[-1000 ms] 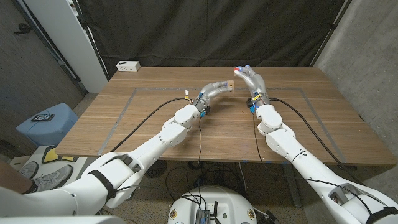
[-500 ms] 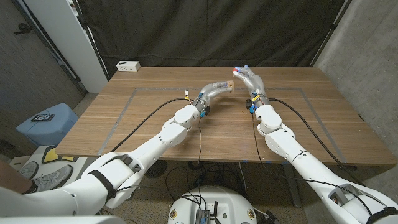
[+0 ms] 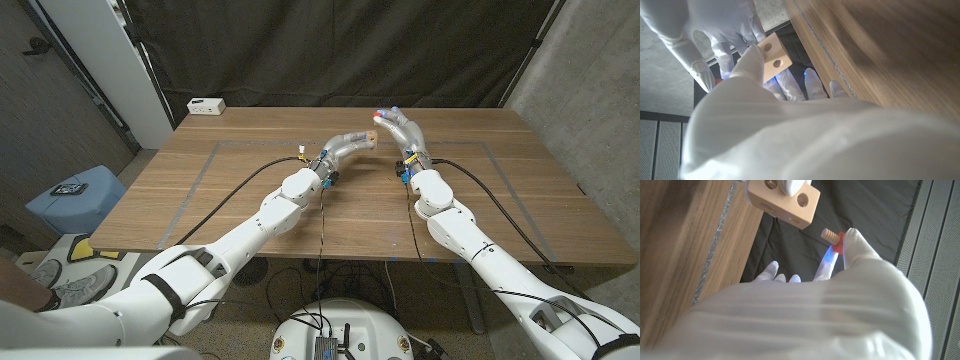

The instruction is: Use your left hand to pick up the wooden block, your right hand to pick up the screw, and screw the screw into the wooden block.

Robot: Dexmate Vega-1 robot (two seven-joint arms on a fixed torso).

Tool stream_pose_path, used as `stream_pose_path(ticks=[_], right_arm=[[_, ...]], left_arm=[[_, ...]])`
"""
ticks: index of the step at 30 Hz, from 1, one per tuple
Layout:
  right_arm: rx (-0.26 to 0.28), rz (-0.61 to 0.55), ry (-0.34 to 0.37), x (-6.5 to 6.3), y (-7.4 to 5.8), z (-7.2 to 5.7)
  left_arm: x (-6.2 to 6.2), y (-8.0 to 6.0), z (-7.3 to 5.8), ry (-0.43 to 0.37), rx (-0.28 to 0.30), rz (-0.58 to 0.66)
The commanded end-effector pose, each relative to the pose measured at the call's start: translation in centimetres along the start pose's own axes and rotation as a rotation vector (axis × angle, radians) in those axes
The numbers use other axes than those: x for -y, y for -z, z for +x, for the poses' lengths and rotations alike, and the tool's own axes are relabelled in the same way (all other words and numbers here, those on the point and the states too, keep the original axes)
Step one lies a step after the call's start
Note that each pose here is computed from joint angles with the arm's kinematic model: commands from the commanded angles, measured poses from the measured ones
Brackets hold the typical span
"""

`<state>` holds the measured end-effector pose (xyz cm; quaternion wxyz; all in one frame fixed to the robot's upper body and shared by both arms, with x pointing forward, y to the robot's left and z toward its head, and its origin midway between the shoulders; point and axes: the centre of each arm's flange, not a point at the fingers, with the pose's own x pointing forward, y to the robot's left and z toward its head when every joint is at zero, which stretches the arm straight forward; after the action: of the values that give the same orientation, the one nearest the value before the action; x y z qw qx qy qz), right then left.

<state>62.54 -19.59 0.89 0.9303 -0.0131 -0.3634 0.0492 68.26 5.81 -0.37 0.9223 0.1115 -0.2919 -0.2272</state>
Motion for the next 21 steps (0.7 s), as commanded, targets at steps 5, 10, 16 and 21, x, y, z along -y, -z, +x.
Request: stream_pose_path(ticks=[5, 10, 16, 21], right_arm=[[-0.011, -0.009, -0.009, -0.05, 0.13, -0.17], [-0.015, -0.007, -0.011, -0.08, 0.27, -0.30], [-0.019, -0.005, -0.010, -0.11, 0.39, -0.56], [-0.022, -0.005, -0.012, -0.14, 0.43, -0.75]], left_arm=[[0.07, -0.15, 0.27, 0.007, 0.000, 0.005], [0.02, -0.14, 0.25, 0.006, -0.001, 0.006], [0.04, -0.14, 0.17, 0.008, -0.001, 0.006], [0.11, -0.13, 0.05, 0.006, 0.000, 0.007]])
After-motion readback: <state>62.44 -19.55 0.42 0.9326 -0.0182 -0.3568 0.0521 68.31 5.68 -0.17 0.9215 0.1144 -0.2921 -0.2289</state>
